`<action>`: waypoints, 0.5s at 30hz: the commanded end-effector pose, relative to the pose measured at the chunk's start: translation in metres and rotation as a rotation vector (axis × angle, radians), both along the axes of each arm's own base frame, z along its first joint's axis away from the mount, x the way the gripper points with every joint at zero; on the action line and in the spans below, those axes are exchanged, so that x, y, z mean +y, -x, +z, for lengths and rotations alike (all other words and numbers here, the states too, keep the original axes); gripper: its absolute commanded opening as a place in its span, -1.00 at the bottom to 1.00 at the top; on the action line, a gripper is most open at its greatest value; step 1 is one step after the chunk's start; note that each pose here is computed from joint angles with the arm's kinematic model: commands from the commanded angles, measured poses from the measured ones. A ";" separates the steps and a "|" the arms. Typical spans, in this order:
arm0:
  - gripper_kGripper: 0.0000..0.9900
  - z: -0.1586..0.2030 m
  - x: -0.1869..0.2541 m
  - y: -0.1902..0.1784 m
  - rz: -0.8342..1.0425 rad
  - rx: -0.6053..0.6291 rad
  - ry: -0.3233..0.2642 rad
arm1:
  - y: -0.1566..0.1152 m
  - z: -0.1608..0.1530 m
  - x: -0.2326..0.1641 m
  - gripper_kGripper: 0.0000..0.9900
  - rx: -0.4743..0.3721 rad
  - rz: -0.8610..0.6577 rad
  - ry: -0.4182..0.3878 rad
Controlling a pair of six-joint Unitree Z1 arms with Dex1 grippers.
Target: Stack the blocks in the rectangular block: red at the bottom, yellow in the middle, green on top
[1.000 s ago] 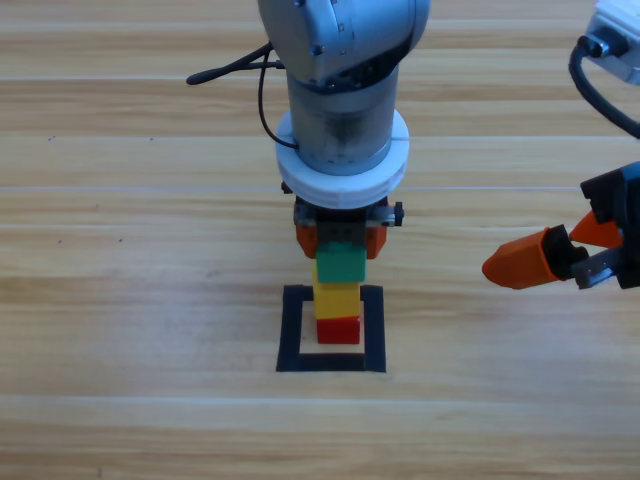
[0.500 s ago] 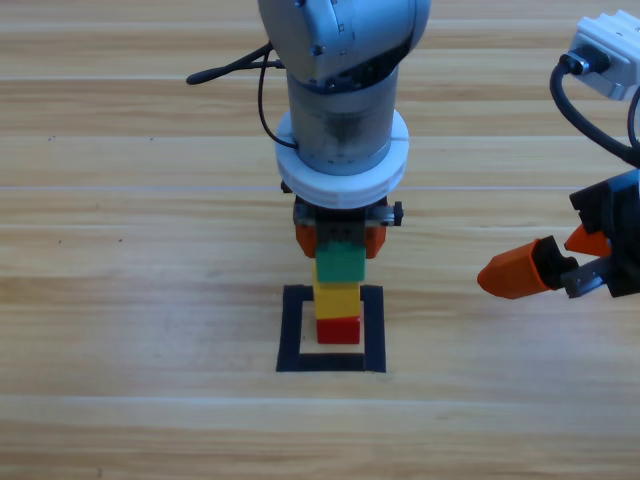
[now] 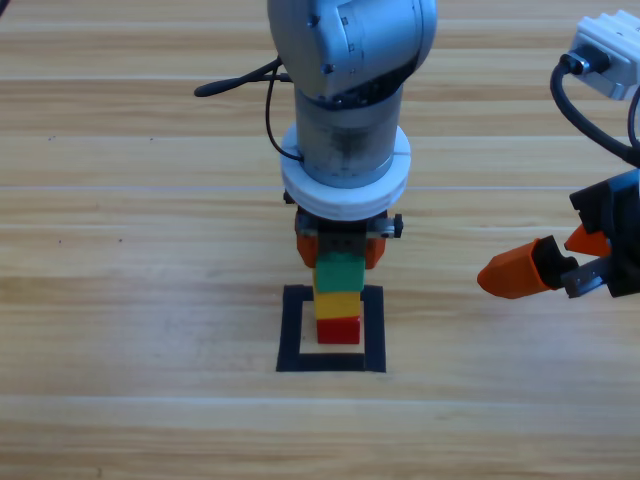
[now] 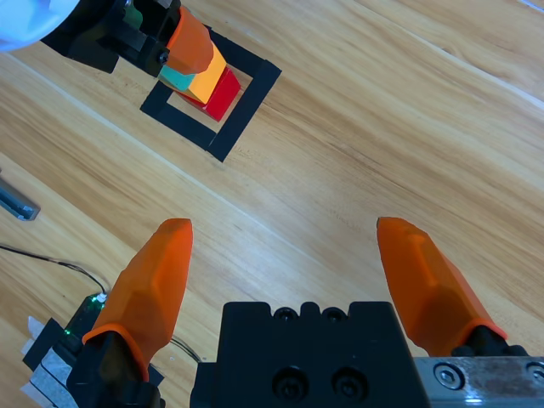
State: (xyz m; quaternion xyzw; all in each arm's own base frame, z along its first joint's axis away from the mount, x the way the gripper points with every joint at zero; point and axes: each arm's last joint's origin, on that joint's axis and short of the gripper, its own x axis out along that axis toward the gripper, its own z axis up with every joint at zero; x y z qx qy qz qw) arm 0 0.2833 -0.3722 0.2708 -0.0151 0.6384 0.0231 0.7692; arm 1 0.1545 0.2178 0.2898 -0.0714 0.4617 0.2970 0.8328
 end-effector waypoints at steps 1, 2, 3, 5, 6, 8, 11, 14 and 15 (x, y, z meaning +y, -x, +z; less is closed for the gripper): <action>-1.00 -0.024 -0.004 -0.006 -0.012 0.026 -0.054 | -0.012 -0.012 0.003 0.93 0.019 -0.042 0.034; -1.00 -0.024 -0.003 -0.006 -0.010 0.026 -0.054 | -0.012 -0.012 0.003 0.93 0.018 -0.042 0.032; -1.00 -0.025 -0.003 -0.006 -0.012 0.025 -0.056 | -0.012 -0.012 0.003 0.93 0.018 -0.042 0.032; -1.00 -0.025 -0.003 -0.007 -0.012 0.026 -0.058 | -0.012 -0.012 0.003 0.93 0.018 -0.042 0.032; -1.00 -0.025 -0.003 -0.007 -0.012 0.026 -0.058 | -0.012 -0.012 0.003 0.93 0.018 -0.042 0.032; -1.00 -0.024 -0.002 -0.007 -0.010 0.025 -0.057 | -0.012 -0.013 0.003 0.93 0.019 -0.042 0.034; -1.00 -0.023 -0.001 -0.008 -0.010 0.025 -0.056 | -0.012 -0.013 0.003 0.93 0.019 -0.042 0.034; -1.00 -0.024 -0.001 -0.009 -0.010 0.026 -0.057 | -0.012 -0.013 0.003 0.93 0.020 -0.042 0.035; -1.00 -0.024 -0.001 -0.009 -0.010 0.026 -0.057 | -0.012 -0.013 0.003 0.93 0.019 -0.041 0.036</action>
